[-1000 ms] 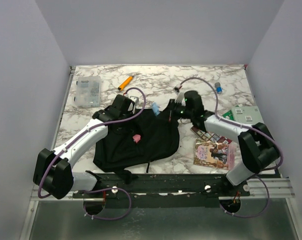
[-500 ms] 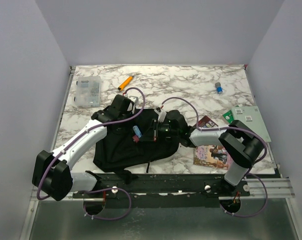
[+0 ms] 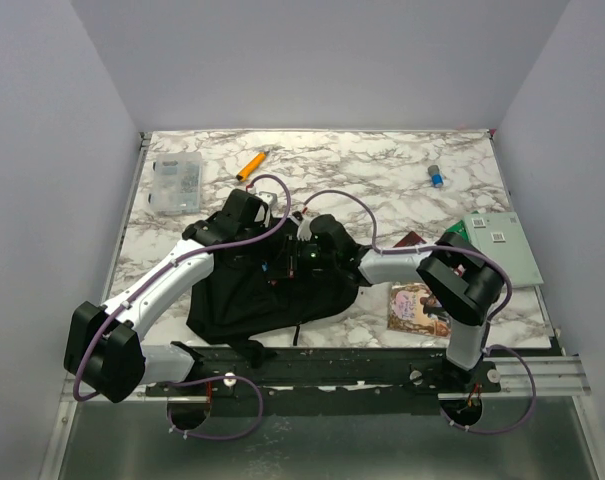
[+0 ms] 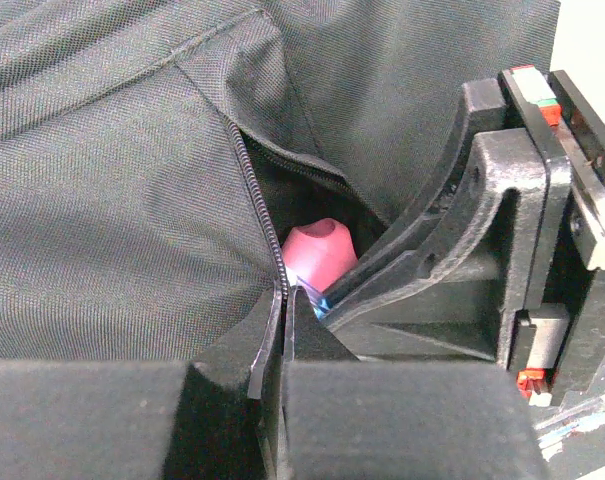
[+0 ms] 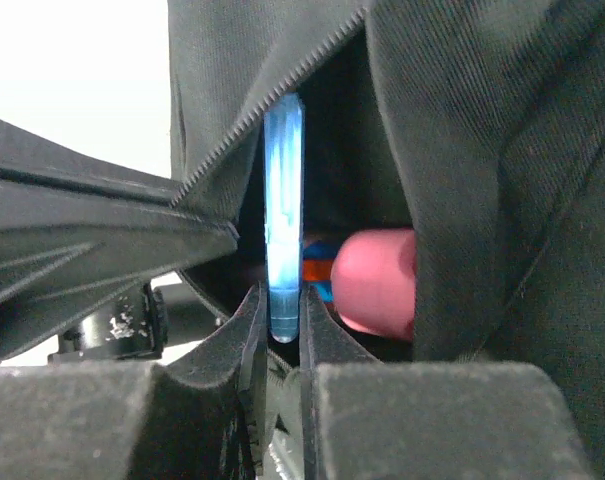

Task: Pack the student bag
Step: Place the stationery in the student bag.

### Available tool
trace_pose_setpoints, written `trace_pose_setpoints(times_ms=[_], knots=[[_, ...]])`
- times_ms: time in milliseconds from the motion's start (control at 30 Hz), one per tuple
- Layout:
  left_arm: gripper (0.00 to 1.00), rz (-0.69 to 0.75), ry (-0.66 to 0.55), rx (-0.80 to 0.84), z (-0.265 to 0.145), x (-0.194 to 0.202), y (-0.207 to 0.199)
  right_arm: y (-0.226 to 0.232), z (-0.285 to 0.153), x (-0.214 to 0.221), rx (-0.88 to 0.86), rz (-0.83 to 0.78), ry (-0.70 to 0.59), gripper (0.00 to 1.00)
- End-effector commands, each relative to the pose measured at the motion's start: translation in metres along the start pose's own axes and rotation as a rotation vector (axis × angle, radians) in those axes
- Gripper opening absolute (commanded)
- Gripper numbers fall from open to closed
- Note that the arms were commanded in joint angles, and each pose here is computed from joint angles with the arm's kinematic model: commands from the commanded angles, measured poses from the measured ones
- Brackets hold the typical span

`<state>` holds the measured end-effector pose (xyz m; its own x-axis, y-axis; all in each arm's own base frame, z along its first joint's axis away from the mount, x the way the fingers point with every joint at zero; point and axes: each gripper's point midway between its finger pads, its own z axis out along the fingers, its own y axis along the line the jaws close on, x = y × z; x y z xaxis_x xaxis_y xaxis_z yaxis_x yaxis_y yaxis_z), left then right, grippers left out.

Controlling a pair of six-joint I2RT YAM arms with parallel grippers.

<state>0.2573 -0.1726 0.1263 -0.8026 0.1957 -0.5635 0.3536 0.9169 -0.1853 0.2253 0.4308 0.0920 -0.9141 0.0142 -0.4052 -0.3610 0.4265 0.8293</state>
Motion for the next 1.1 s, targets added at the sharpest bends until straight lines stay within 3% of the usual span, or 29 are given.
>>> trace_pose_setpoints(times_ms=[0,233,500,733,933,1067], knots=[[0.0,0.023,-0.059,0.03,-0.007,-0.02,-0.008,-0.003,0.01,-0.006,0.048,-0.021,-0.001,0.2],[0.0,0.028,-0.063,0.032,-0.01,-0.021,-0.009,-0.006,0.002,-0.011,0.093,-0.044,-0.028,0.37],[0.0,0.004,-0.048,0.035,-0.008,-0.024,-0.005,-0.004,-0.019,-0.015,0.135,-0.059,-0.075,0.44],[0.0,-0.016,-0.009,0.039,0.004,-0.023,0.0,-0.02,-0.07,-0.027,0.431,-0.091,-0.104,0.63],[0.0,-0.001,0.013,0.045,0.016,-0.012,0.0,-0.02,-0.138,-0.083,0.608,-0.214,-0.272,0.77],[0.0,0.01,0.025,0.041,0.022,-0.012,0.001,-0.045,-0.186,-0.14,0.704,-0.203,-0.356,0.77]])
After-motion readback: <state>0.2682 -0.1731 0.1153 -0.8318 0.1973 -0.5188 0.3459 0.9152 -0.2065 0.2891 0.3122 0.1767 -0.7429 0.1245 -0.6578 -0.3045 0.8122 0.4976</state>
